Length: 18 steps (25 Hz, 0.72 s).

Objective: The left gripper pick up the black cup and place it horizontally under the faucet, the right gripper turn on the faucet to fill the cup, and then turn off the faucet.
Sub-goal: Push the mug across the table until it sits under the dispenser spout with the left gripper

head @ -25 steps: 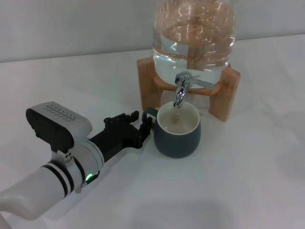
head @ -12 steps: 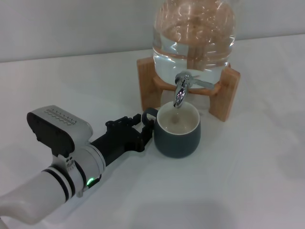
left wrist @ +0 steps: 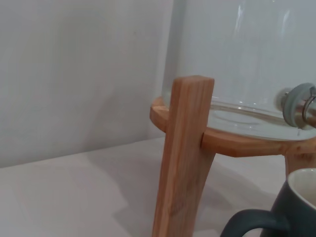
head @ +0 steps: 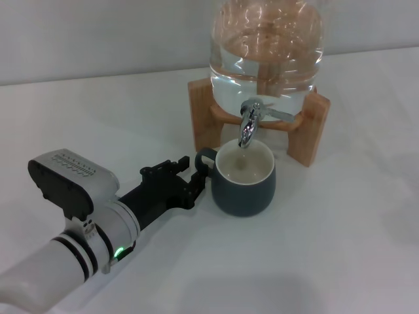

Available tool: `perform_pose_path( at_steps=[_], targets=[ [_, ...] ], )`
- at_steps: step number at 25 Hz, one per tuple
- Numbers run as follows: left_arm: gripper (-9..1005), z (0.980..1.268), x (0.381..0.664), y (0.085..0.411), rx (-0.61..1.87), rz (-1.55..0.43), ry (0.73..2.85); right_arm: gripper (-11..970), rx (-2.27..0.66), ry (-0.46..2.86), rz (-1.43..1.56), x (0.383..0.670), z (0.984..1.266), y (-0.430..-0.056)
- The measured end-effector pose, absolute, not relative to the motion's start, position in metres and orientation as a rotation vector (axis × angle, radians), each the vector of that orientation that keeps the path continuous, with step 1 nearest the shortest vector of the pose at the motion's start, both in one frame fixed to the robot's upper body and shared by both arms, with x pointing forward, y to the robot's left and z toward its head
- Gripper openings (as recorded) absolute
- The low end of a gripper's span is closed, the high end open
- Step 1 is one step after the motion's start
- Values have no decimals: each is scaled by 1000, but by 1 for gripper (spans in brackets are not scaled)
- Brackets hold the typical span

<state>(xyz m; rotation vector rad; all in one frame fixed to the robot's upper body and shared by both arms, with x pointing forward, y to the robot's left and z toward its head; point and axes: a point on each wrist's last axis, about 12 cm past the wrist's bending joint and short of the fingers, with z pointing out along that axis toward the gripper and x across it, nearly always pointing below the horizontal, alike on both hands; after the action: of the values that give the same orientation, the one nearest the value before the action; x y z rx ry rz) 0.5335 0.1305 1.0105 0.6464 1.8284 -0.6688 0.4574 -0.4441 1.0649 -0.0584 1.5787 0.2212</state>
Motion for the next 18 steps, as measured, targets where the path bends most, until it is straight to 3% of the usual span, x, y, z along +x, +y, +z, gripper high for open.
perform_pose_path(
  at_steps=[18],
  targets=[
    [392, 1009, 526, 143, 616, -684, 1778, 853, -25, 1617, 183, 458, 1060, -449]
  ],
)
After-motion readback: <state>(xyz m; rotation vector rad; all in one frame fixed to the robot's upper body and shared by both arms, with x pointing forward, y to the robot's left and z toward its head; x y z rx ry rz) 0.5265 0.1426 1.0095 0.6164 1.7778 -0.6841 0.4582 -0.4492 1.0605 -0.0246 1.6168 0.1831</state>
